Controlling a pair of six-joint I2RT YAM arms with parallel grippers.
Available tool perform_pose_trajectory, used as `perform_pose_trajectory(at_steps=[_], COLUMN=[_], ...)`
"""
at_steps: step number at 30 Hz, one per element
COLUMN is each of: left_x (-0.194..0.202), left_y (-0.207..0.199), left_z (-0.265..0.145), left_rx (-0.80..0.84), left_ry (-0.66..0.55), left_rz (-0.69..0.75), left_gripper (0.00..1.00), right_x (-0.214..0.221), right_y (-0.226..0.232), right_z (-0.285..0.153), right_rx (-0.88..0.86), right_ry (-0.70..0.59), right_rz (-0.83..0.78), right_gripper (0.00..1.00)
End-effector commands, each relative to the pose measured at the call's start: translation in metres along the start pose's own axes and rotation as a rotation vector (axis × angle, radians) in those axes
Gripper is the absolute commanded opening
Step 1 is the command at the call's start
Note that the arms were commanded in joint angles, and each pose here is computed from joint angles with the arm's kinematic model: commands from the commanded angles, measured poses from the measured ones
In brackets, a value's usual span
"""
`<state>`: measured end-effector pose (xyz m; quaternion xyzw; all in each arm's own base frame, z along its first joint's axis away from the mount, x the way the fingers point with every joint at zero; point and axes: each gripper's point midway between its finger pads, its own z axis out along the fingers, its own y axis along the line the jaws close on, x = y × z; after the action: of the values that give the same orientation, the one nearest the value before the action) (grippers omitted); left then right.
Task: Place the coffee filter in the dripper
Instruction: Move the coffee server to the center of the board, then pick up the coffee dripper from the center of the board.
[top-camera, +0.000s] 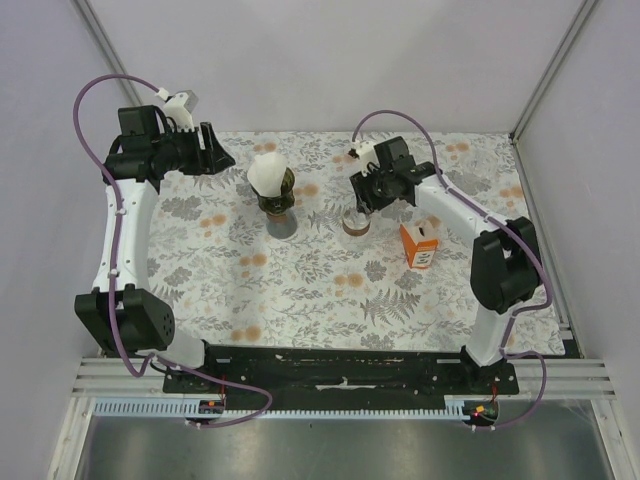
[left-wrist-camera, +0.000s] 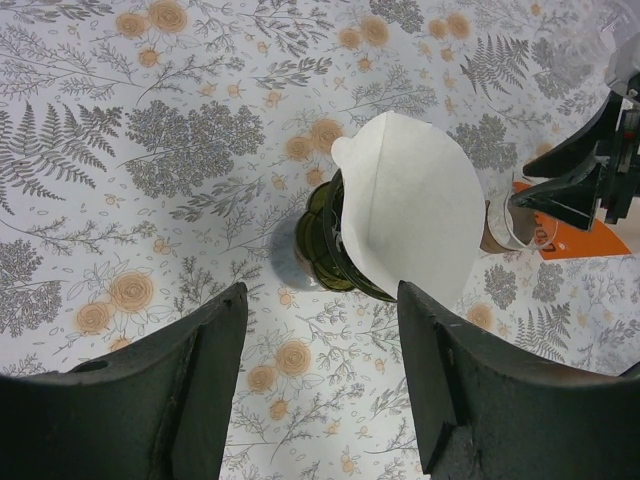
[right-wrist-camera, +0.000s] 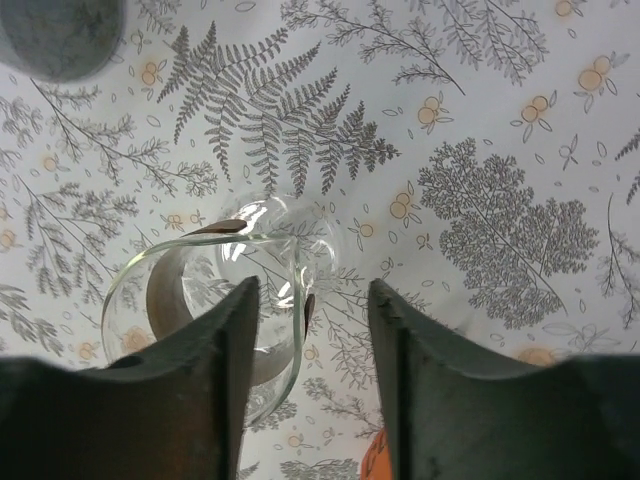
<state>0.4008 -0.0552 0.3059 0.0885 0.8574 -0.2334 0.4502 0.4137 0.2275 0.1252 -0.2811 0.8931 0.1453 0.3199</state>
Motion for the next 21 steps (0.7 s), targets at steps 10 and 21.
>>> perform_pose_trajectory(at_steps=[10, 21], left_x=[-0.008, -0.007], left_y=[-0.010, -0.009], left_z=[-0.006, -0.004], left_rx=[0.042, 0.042], left_ry=[-0.031, -0.027], left_rz=[0.001, -0.004], left_gripper=[0.68, 0.68], right_x=[-0.035, 0.056], right_y=[-0.212, -0.337], right_z=[-0.158, -0.137], right_rx=[0.469, 0.526], right_ry=[-0.428, -0.499], right_rz=[0.609, 1.271], right_gripper=[0.78, 0.70])
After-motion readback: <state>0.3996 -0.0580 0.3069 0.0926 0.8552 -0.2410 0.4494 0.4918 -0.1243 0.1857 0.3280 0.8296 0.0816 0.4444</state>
